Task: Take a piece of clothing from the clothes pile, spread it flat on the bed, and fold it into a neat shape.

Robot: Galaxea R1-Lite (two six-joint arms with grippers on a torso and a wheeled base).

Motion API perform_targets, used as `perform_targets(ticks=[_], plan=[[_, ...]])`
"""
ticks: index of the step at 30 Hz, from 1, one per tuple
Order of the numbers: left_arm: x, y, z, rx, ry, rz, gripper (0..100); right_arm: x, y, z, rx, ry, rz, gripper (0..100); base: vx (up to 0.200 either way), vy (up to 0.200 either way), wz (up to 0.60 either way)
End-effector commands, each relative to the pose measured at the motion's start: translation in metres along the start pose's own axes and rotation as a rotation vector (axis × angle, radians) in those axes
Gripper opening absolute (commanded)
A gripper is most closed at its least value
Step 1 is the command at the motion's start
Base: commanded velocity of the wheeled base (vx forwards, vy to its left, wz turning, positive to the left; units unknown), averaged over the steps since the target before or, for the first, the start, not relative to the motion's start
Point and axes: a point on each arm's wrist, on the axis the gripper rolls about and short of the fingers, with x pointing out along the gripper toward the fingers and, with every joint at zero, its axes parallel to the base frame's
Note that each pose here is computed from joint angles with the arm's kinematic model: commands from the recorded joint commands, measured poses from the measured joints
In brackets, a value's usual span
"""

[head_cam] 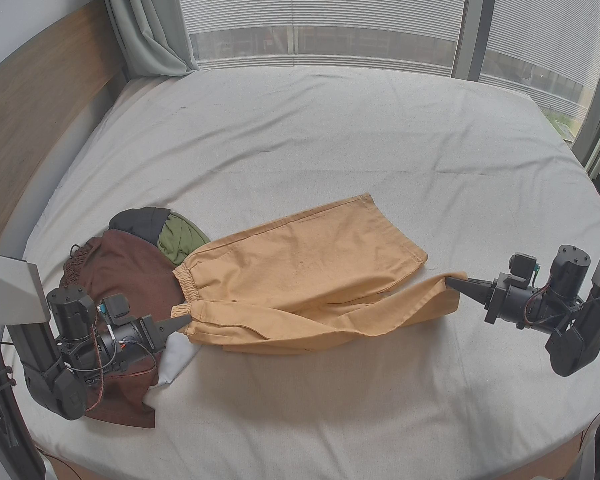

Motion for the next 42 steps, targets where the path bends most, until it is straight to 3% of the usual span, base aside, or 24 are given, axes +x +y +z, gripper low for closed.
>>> perform_targets(ticks=[1, 12, 26, 35, 42], plan=[[0.000, -0.006, 0.004, 0.012, -0.019, -0.011, 0, 0.006, -0.002, 0.009, -0.033, -0.028, 0.014, 0, 0.000, 0.000, 0.00], [0.007, -0.002, 0.009, 0.004, -0.065, 0.027, 0, 0.020, -0.012, 0.037, -0.077, -0.095, 0.031, 0, 0.000, 0.000, 0.00], [0.020, 0.006, 0.019, -0.042, -0.141, 0.079, 0, 0.060, -0.033, 0.074, -0.084, -0.096, 0.054, 0, 0.000, 0.000, 0.00], [0.026, 0.007, 0.029, -0.092, -0.206, 0.089, 0, 0.086, -0.041, 0.087, -0.090, -0.093, 0.081, 0, 0.000, 0.000, 0.00], [0.031, 0.010, 0.033, -0.126, -0.231, 0.093, 0, 0.102, -0.055, 0.088, -0.065, -0.078, 0.056, 0, 0.000, 0.000, 0.00]])
